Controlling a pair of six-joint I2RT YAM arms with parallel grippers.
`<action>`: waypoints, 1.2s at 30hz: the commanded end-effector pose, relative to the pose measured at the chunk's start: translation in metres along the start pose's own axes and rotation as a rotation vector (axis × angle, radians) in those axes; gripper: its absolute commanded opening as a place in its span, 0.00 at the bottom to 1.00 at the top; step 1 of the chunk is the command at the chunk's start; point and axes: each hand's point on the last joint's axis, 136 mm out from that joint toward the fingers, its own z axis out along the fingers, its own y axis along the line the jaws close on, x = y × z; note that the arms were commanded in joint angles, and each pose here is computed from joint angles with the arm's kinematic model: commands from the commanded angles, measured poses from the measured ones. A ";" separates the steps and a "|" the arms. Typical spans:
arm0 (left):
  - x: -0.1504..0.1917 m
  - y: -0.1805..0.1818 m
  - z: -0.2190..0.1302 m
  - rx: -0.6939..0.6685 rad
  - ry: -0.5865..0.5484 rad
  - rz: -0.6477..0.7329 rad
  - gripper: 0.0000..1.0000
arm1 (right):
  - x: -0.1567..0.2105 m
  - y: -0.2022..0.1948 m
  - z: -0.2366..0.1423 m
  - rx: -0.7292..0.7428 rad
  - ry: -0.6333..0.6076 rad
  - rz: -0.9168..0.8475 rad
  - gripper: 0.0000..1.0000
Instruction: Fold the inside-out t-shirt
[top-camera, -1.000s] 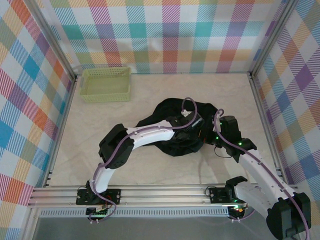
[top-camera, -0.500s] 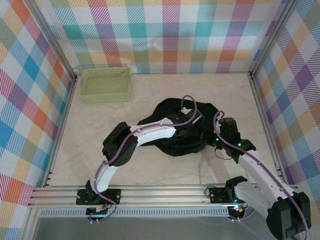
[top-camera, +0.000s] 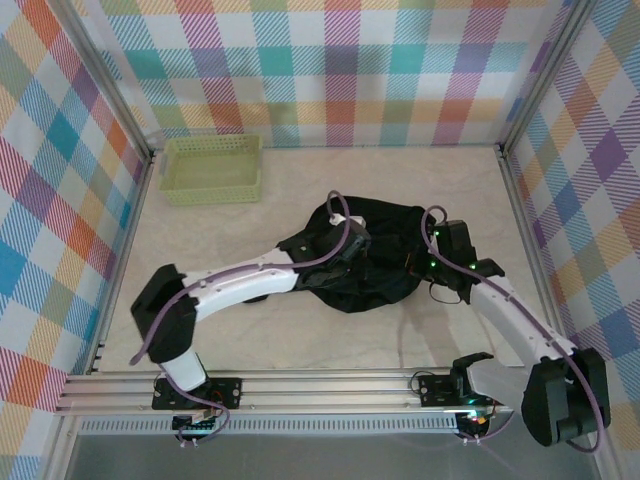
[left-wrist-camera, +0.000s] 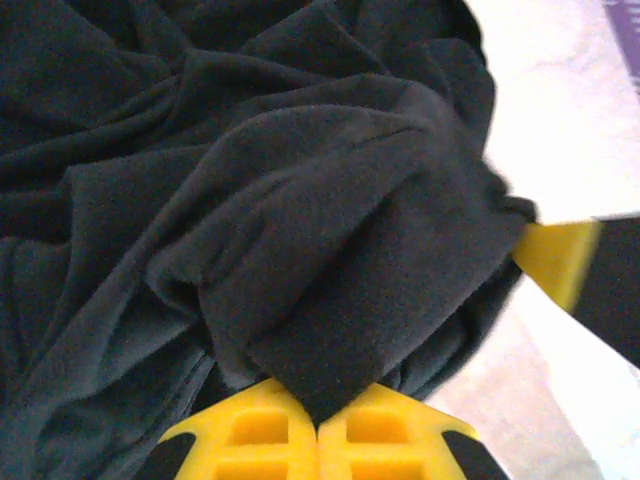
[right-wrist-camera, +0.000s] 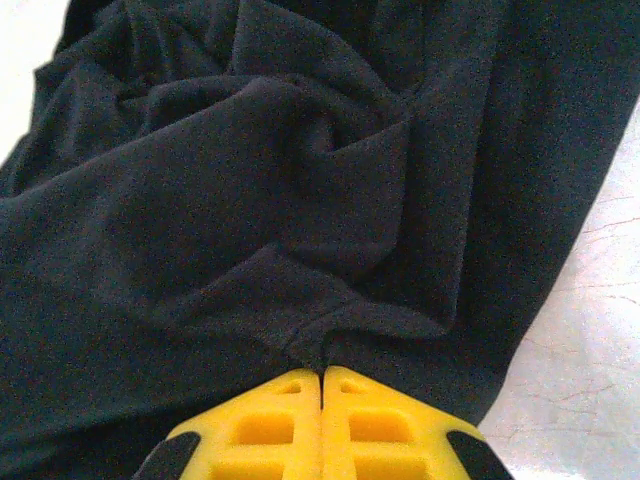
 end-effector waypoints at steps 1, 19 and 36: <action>0.009 -0.006 -0.022 0.083 -0.006 0.042 0.00 | -0.014 -0.003 0.003 0.042 -0.015 -0.046 0.00; 0.028 -0.002 -0.012 0.149 0.002 0.064 0.00 | 0.059 0.090 -0.011 -0.250 0.156 -0.370 0.41; 0.052 0.019 -0.021 0.149 0.012 0.076 0.00 | 0.003 0.077 0.032 0.001 -0.026 -0.429 0.14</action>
